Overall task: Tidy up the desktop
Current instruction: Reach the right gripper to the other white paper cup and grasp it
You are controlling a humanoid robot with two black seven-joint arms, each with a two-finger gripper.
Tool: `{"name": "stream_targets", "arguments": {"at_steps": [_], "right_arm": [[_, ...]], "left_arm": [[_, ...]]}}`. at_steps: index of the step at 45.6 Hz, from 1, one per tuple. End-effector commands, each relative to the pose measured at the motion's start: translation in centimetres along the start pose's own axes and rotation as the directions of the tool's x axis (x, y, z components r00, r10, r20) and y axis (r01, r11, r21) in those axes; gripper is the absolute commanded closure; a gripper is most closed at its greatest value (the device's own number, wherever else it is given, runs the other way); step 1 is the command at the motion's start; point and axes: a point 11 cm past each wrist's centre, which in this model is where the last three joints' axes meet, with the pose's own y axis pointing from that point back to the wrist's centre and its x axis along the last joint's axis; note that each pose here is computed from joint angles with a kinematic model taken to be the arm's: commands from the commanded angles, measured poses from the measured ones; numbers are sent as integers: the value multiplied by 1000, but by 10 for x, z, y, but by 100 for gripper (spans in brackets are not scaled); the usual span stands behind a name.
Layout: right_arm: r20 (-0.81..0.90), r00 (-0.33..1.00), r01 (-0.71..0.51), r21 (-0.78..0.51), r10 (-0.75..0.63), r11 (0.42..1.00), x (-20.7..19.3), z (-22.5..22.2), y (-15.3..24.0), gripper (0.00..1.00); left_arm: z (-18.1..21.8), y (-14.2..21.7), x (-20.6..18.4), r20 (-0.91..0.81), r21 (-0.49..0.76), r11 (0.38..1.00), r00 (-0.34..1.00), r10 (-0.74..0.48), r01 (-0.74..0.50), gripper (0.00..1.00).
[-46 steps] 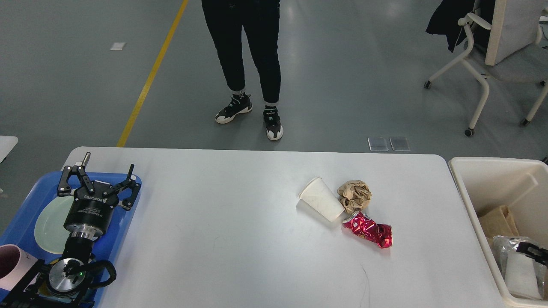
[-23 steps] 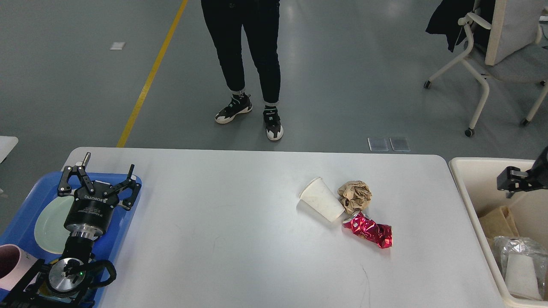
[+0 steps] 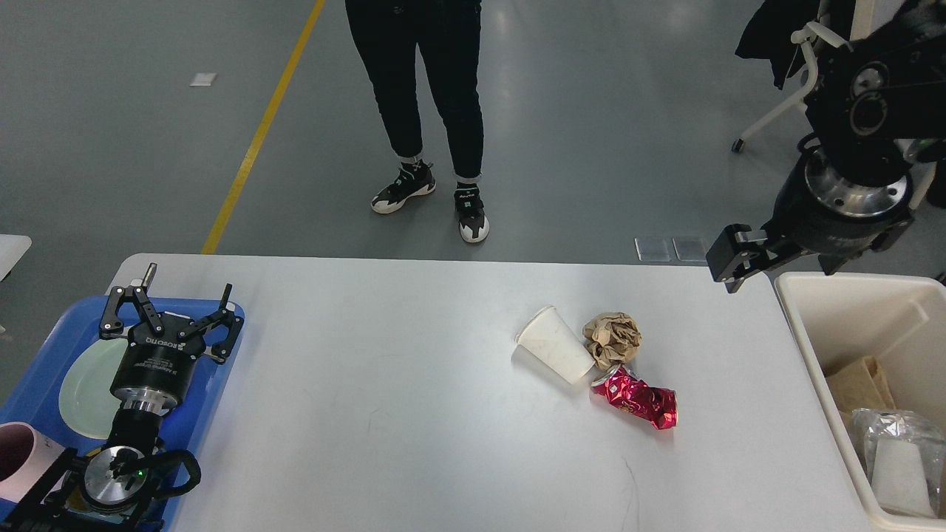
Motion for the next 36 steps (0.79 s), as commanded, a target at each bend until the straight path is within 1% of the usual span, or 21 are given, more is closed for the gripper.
{"name": "stream_targets", "arguments": {"at_steps": [1,6,9,16,22,26,30,36], "right_arm": [[-96,995,-32,39,36,999,-2,-41,20,0],[-140,988,-58,72,68,996,1,-62,24,0],[-144,988,-49,93,62,994,-1,-68,15,0],[-138,990,10,120,6,993,-8,-74,-18,0],[-111,994,21,130,-7,991,-8,-75,-42,0],[-95,995,22,126,-10,992,-1,-79,-62,0],[-40,999,13,154,-6,988,10,-81,-87,0],[12,1000,-20,224,17,974,32,-110,-123,0]], "left_arm": [[0,0,0,0,0,1000,1000,1,-1,3],[0,0,0,0,-1,1000,1000,1,-1,3],[0,0,0,0,-1,1000,1000,1,-1,3],[0,0,0,0,-1,1000,1000,1,-1,3],[0,0,0,0,-1,1000,1000,1,-1,3],[0,0,0,0,-1,1000,1000,1,-1,3],[0,0,0,0,-1,1000,1000,-1,1,3],[0,0,0,0,-1,1000,1000,1,-1,3]]}}
